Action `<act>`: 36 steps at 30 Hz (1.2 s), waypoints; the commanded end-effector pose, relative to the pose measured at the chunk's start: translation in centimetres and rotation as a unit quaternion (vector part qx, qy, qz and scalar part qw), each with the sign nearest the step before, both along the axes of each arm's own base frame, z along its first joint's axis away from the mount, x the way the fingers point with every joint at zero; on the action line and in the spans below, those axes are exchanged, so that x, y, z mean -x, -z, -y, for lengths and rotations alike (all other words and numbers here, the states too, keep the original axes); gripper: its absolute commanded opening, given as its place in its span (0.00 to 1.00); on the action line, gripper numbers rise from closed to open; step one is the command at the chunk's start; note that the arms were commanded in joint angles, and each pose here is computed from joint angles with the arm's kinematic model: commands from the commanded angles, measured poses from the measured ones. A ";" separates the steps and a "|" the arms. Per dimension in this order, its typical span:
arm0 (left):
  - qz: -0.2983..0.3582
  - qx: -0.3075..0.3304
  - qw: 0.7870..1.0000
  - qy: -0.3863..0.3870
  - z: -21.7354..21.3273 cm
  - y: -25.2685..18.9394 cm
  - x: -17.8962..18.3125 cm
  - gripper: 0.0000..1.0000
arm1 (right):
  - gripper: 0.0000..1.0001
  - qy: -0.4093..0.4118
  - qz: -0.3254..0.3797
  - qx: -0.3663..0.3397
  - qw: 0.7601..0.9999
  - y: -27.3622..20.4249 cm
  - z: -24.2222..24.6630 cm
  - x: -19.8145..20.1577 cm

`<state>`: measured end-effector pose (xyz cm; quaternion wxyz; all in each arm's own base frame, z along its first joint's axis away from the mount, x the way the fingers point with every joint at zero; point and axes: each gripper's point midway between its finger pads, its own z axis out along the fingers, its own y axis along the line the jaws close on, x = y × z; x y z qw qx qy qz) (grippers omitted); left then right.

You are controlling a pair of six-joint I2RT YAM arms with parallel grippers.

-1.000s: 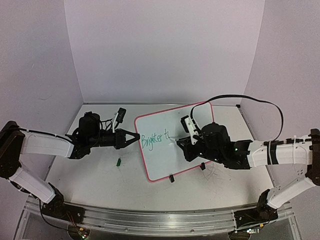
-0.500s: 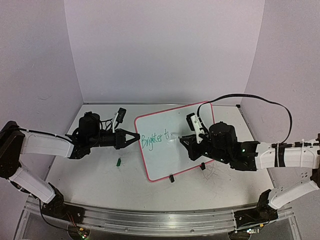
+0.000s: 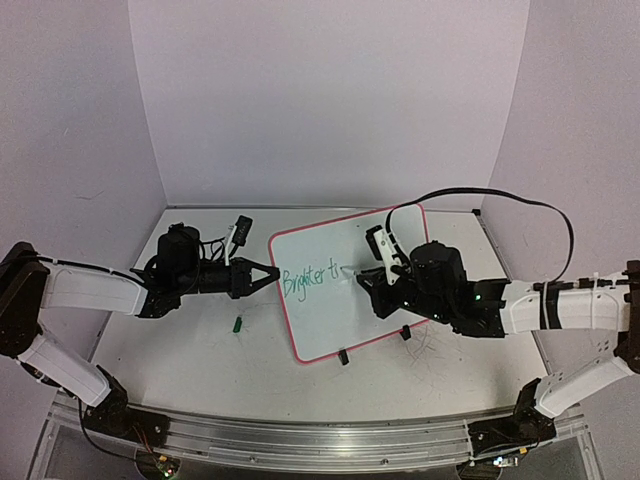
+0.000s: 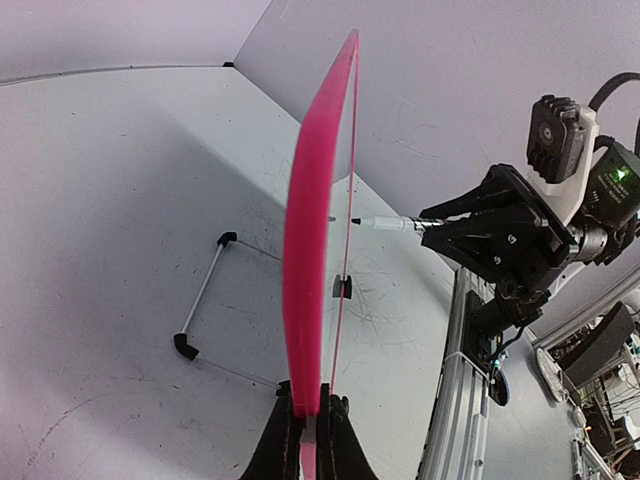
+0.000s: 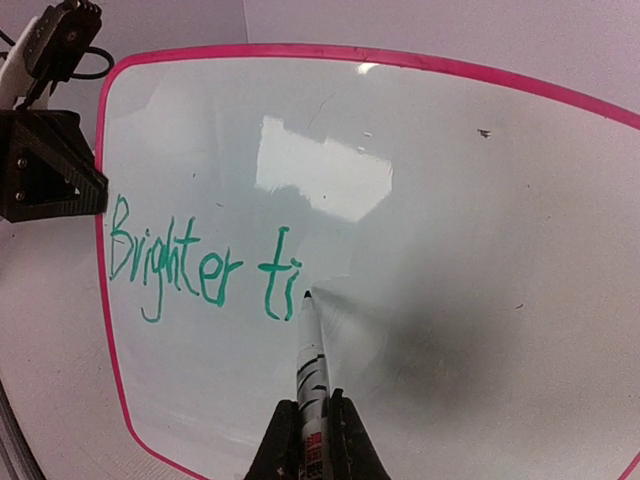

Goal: Write a sentence on the whiteboard

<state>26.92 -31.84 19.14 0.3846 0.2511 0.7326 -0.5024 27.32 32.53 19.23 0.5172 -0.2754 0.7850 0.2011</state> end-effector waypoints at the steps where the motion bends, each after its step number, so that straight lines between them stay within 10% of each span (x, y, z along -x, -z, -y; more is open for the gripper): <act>1: 0.039 0.012 0.999 -0.005 0.0 -2.4 -0.4 0.00 | 0.00 0.008 0.033 -0.028 0.999 -3.1 -0.6 -1.1; 36: 0.038 0.012 0.999 -0.004 0.0 -2.4 -0.4 0.00 | 0.00 0.020 0.002 -0.006 1.000 -0.8 -0.2 -1.0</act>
